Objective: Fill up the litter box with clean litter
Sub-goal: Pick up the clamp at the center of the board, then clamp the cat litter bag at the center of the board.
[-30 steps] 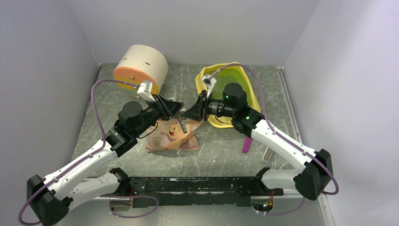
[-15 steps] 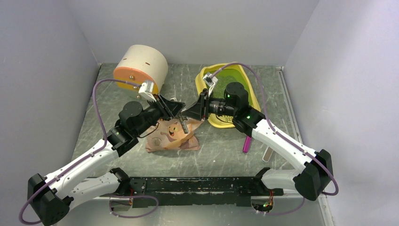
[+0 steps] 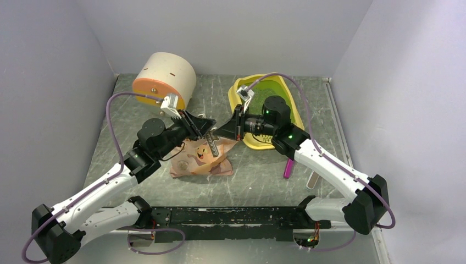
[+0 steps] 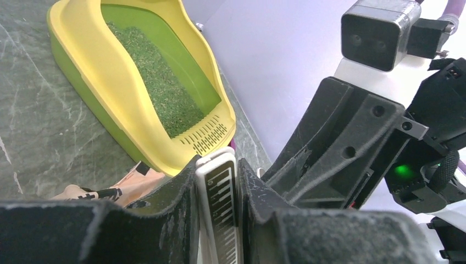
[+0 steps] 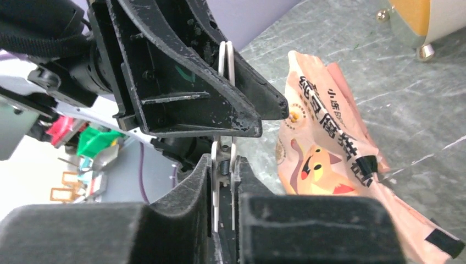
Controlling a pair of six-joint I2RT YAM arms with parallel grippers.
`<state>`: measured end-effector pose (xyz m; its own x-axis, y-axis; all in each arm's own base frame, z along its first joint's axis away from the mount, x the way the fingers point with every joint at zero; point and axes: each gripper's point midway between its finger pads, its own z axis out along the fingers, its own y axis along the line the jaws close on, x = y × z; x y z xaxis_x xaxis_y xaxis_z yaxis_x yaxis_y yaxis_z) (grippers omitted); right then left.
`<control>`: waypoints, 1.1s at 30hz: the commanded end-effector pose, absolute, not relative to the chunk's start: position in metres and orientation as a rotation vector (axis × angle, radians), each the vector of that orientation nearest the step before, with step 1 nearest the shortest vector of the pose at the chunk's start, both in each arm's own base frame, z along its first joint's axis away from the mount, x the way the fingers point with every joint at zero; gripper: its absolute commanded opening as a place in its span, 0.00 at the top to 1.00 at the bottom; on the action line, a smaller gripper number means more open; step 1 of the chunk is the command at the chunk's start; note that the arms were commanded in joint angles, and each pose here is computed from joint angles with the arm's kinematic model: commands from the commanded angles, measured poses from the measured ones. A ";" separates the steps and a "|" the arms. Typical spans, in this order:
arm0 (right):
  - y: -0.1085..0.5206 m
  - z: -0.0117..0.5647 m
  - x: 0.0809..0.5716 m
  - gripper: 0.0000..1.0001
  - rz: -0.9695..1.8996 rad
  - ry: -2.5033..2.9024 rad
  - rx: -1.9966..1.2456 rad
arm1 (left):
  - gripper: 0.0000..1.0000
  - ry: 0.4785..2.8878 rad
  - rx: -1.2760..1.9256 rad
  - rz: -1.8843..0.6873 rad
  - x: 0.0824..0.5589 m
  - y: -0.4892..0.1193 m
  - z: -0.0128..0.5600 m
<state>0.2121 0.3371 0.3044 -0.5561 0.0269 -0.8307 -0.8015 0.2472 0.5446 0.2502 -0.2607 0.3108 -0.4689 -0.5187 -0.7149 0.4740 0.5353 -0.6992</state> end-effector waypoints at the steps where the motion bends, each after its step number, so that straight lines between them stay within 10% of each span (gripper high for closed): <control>1: 0.339 0.323 0.209 1.00 1.421 1.700 -0.740 | 0.79 1.647 -0.023 -1.167 0.250 -0.257 0.325; 5: 0.332 0.314 0.223 1.00 1.298 1.755 -0.704 | 0.04 1.666 -0.019 -1.060 0.254 -0.244 0.324; 17: 0.264 0.276 0.316 1.00 0.791 1.896 -0.501 | 0.03 1.876 0.267 -0.406 0.273 -0.173 0.284; 33: 0.281 0.290 0.288 1.00 0.991 1.176 -1.007 | 0.05 2.090 0.014 -0.657 0.312 -0.150 0.233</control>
